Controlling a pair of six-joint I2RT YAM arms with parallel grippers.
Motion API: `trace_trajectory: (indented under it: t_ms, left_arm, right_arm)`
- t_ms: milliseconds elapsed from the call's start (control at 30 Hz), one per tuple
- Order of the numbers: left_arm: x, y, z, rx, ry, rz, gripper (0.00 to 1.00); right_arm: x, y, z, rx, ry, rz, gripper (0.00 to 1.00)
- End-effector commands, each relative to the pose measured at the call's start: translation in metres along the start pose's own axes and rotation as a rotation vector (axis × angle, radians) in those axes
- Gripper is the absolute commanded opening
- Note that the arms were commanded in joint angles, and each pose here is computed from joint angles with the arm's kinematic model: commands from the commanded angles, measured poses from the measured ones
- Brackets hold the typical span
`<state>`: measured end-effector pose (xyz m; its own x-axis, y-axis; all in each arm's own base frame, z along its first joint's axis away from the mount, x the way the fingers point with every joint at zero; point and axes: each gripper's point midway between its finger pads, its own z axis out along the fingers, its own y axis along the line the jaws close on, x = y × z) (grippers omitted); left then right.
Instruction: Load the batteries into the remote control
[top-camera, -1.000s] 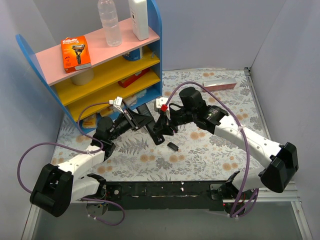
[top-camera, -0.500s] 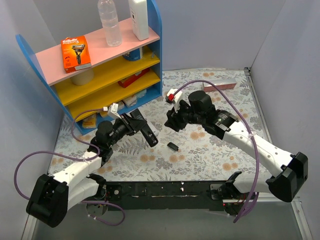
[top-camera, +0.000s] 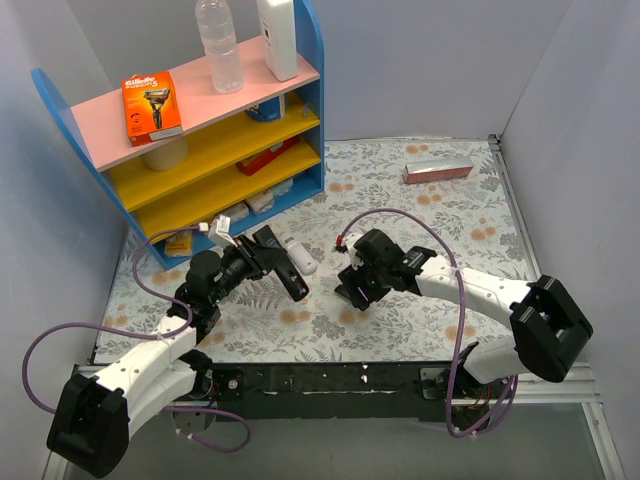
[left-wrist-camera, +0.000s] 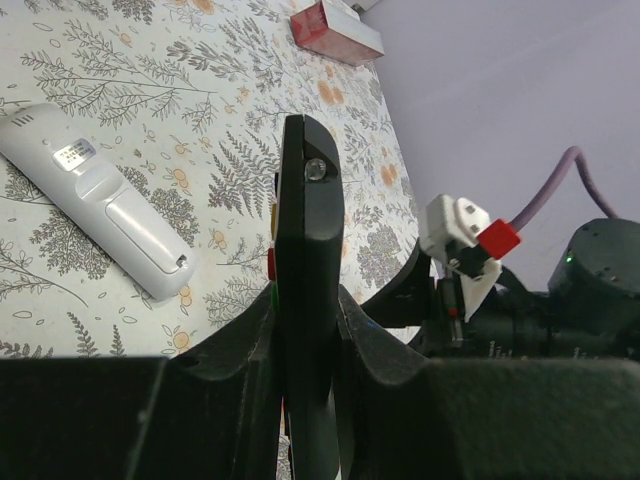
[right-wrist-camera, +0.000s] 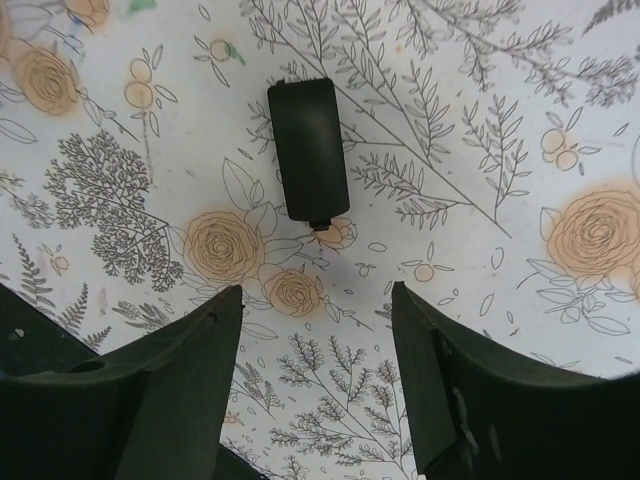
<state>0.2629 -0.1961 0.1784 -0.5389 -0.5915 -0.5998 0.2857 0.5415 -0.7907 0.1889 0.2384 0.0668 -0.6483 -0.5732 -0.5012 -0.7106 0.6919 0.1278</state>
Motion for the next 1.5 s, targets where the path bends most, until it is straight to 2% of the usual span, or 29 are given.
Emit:
trace_trajectory:
  t_ms: [0,333,967,1467]
  left_arm:
    - [-0.006,-0.001,-0.005,0.002,-0.030,0.026,0.00]
    - [-0.009,-0.006,-0.007,0.011,-0.037,0.027,0.00]
    - [-0.011,-0.006,-0.007,0.007,-0.041,0.026,0.00]
    - [-0.011,-0.008,-0.007,0.018,-0.039,0.020,0.00]
  right_arm:
    - [0.006,-0.006,0.012,0.090,-0.013,0.043,0.69]
    - [0.022,-0.023,0.034,0.198,0.008,0.125,0.70]
    - [0.022,-0.064,0.046,0.369,0.016,0.179,0.70]
    - [-0.022,-0.104,0.057,0.447,-0.048,0.185,0.70]
